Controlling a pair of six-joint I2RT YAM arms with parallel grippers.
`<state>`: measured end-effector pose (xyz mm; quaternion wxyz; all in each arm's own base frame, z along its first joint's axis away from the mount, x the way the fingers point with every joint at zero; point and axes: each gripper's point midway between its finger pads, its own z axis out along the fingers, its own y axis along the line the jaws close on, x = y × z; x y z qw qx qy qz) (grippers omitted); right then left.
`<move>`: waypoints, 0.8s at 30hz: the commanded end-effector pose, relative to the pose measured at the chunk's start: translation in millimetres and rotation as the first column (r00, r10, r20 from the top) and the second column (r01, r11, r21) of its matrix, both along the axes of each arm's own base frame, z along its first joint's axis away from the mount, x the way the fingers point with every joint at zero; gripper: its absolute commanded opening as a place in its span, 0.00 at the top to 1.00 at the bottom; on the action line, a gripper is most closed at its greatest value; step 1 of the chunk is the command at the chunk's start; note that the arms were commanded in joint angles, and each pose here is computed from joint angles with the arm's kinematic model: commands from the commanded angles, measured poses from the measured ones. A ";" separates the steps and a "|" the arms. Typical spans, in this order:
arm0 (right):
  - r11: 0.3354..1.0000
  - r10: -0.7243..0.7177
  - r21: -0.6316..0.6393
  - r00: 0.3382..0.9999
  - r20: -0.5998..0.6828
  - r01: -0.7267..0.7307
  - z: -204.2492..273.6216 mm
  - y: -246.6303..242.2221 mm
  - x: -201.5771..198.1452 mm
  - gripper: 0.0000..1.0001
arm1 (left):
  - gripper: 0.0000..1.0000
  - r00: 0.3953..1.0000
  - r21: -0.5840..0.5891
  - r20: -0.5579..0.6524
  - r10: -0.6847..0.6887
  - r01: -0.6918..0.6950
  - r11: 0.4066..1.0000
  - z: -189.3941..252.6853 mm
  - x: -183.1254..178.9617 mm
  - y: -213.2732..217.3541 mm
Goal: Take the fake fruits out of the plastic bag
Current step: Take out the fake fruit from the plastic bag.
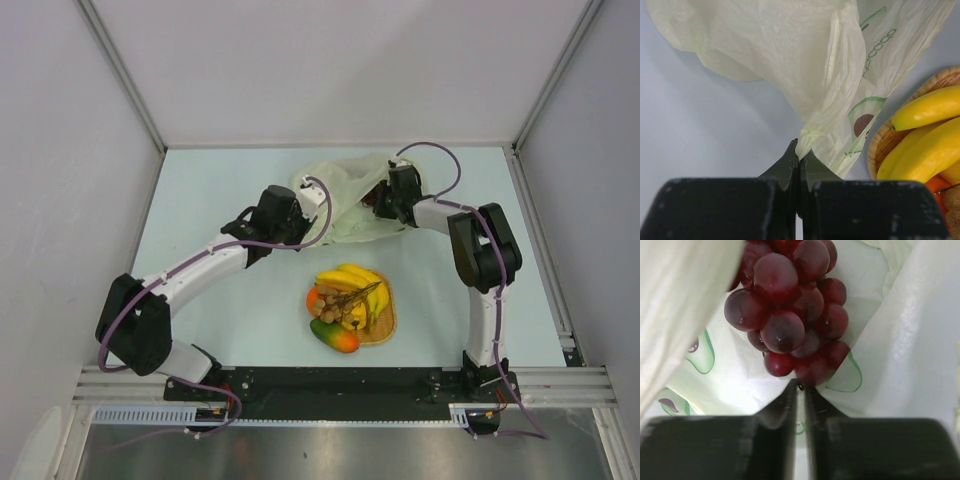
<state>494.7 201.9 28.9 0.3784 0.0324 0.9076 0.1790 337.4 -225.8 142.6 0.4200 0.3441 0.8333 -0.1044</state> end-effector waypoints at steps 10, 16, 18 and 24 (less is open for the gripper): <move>0.998 0.064 0.012 0.987 0.149 -0.067 59.9 -8.6 23.6 1.00 | 1.00 0.999 0.002 0.029 -0.013 0.013 1.000 11.4 0.6 -0.8; 0.996 0.075 0.042 0.984 0.160 -0.083 76.9 -4.9 15.6 1.00 | 1.00 0.999 0.009 0.036 -0.016 0.016 1.000 10.9 1.0 0.0; 0.995 0.082 0.049 0.982 0.172 -0.092 85.0 -1.7 13.7 1.00 | 1.00 0.999 0.005 0.042 -0.016 0.016 1.000 12.0 2.4 -0.9; 0.992 0.102 0.051 0.964 0.246 -0.118 126.6 -0.9 8.9 1.00 | 1.00 0.999 -0.015 0.049 -0.011 0.012 1.000 13.3 6.3 -5.1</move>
